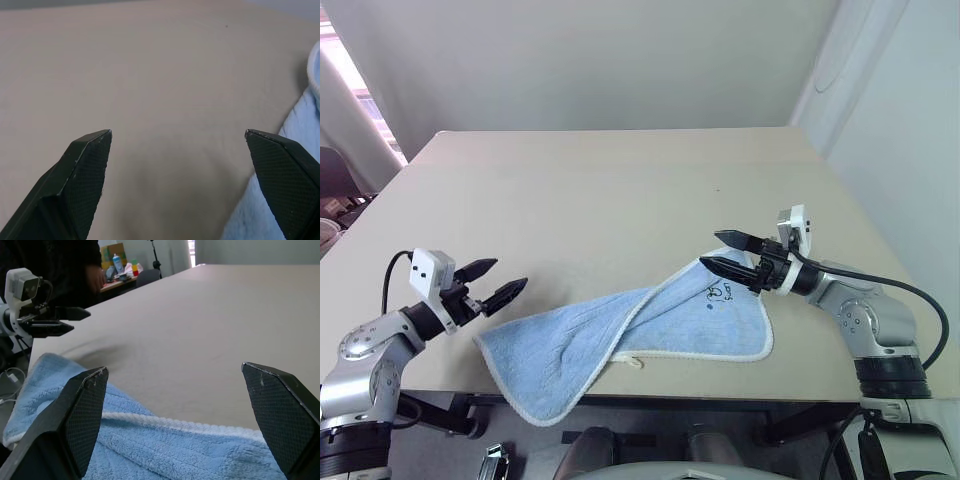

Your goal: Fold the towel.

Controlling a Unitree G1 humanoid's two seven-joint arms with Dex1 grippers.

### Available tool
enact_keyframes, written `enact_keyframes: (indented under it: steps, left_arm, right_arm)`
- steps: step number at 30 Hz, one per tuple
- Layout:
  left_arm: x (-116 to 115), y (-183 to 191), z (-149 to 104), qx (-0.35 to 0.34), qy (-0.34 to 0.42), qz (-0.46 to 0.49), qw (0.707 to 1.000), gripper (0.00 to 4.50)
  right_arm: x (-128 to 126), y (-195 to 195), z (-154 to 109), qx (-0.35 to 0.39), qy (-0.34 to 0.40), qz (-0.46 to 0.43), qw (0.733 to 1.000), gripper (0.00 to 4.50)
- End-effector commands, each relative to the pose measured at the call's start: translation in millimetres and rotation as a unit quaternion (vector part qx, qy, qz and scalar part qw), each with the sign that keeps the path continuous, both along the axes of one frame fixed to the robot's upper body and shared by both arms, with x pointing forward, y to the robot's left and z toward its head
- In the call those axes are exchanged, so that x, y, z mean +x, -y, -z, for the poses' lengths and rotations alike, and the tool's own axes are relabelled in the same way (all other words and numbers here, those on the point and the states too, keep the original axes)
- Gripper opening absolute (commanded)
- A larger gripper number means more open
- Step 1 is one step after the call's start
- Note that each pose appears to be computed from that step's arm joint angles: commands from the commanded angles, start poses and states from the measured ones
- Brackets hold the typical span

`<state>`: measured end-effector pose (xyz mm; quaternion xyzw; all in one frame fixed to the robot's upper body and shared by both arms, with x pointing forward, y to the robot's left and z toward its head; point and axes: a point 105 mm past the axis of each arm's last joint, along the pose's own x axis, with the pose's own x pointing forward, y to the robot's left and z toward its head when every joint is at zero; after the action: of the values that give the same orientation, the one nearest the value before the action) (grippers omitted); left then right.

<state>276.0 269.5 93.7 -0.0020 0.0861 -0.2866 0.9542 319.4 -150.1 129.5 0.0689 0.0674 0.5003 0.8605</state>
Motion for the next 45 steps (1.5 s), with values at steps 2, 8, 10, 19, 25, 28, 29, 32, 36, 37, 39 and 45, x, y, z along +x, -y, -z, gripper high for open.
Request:
enact_keyframes:
  steps: [2, 8, 10, 19, 25, 28, 29, 32, 36, 37, 39, 45]
  left_arm:
    - [-1, -3, -16, 0.006, 0.031, -0.007, 0.999, 4.5]
    - [-5, 7, -14, -0.008, 0.022, 0.008, 1.0, 4.5]
    - [-2, 12, -17, -0.014, 0.027, 0.012, 0.999, 4.5]
    - [7, 20, -14, 0.005, 0.026, 0.031, 0.999, 4.5]
    - [10, 21, -11, 0.008, 0.028, 0.03, 0.999, 4.5]
    - [11, 21, -6, 0.006, 0.019, 0.028, 0.999, 4.5]
    - [11, 22, -5, 0.006, 0.018, 0.029, 0.999, 4.5]
    - [12, 26, -3, 0.002, 0.017, 0.034, 0.999, 4.5]
    - [11, 29, 1, 0.001, 0.014, 0.036, 0.999, 4.5]
    - [10, 29, 1, 0.001, 0.013, 0.036, 0.999, 4.5]
    - [10, 29, 2, 0.002, 0.013, 0.036, 0.999, 4.5]
    - [6, 30, 3, 0.002, 0.013, 0.033, 0.999, 4.5]
  right_arm:
    - [6, -9, -11, 0.005, 0.026, -0.015, 1.0, 4.46]
    - [5, -14, -5, 0.015, 0.016, -0.014, 1.0, 4.46]
    - [5, -13, -5, 0.013, 0.012, -0.011, 1.0, 4.46]
    - [32, 11, 3, -0.093, 0.001, 0.054, 0.994, 4.46]
    - [62, 49, 7, -0.134, -0.031, 0.135, 0.981, 4.46]
    - [63, 59, 13, -0.161, -0.053, 0.121, 0.978, 4.46]
    - [62, 62, 14, -0.164, -0.051, 0.111, 0.979, 4.46]
    - [65, 69, 19, -0.176, -0.061, 0.104, 0.977, 4.46]
    - [63, 71, 27, -0.186, -0.083, 0.081, 0.976, 4.46]
    - [63, 70, 29, -0.191, -0.081, 0.077, 0.975, 4.46]
    - [64, 69, 32, -0.195, -0.08, 0.074, 0.975, 4.46]
    - [70, 64, 34, -0.189, -0.081, 0.075, 0.976, 4.46]
